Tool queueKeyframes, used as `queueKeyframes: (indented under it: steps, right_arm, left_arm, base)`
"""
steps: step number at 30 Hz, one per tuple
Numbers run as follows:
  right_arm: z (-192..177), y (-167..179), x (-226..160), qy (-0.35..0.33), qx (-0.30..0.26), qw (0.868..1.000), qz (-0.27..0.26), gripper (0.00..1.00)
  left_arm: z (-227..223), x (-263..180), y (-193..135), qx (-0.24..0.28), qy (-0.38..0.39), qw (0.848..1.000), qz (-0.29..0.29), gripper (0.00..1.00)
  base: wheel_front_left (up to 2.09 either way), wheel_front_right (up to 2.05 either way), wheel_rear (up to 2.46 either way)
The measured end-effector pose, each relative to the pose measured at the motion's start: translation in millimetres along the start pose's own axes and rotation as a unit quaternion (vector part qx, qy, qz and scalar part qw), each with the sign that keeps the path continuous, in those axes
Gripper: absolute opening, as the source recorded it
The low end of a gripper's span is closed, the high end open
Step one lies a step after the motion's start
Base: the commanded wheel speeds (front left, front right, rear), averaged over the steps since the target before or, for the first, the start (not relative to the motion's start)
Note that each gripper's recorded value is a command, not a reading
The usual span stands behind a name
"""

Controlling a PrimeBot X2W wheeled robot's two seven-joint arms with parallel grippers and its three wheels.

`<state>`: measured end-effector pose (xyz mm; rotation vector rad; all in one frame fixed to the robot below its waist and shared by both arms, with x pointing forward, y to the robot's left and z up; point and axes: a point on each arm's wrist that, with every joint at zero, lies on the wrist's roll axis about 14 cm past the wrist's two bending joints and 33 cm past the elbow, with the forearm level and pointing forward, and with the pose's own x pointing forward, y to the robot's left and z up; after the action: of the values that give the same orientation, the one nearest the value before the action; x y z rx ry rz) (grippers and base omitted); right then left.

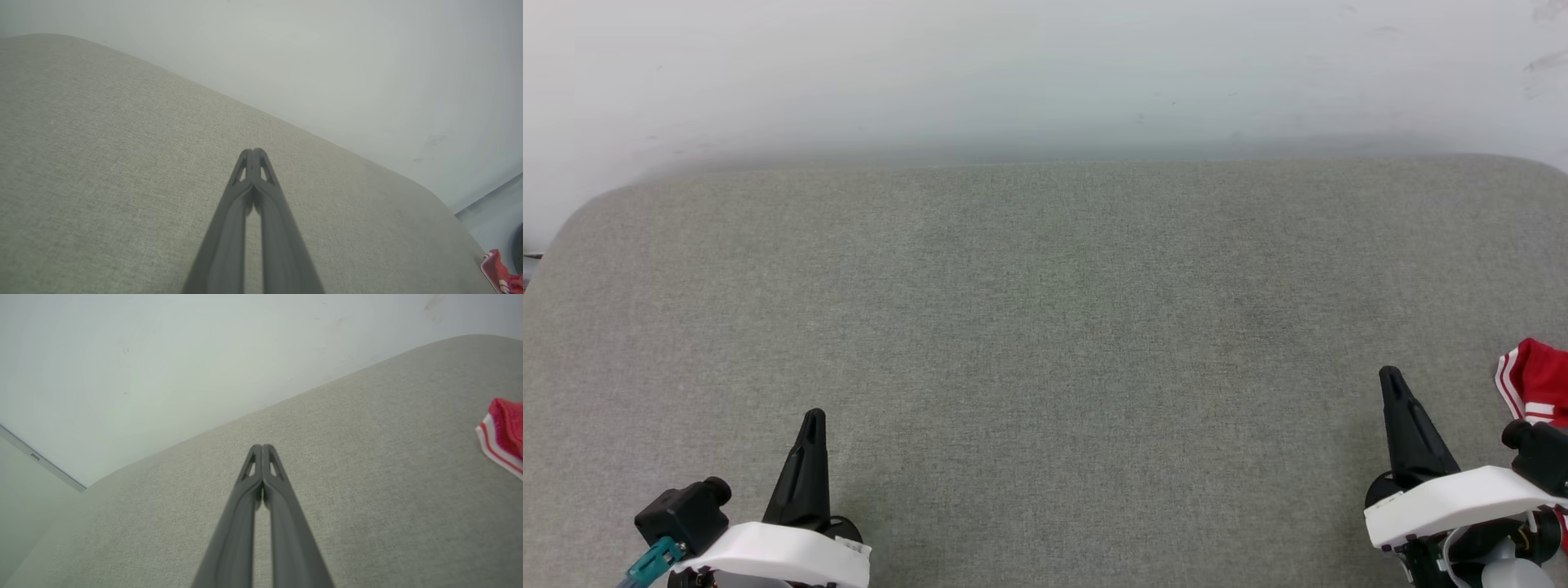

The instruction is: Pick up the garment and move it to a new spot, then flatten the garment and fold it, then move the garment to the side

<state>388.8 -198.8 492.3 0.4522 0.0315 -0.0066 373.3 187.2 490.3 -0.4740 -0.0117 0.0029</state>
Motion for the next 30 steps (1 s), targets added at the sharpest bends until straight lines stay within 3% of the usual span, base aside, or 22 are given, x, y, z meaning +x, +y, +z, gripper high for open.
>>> queueKeyframes:
  steps: [18, 30]
  right_arm:
    - [-1.7, -4.7, -1.4, 0.005, 0.136, 0.991, -0.015, 0.0]
    - [-0.2, -4.4, -0.7, 0.004, 0.23, 0.973, -0.017, 0.0]
  left_arm:
    - [0.1, 3.6, 6.2, -0.134, 0.008, 0.991, 0.02, 0.0]
    - [1.2, 6.3, 8.8, -0.225, 0.012, 0.974, 0.028, 0.0]
  base:
    - [0.0, 0.0, 0.0]
    - [0.0, 0.0, 0.0]
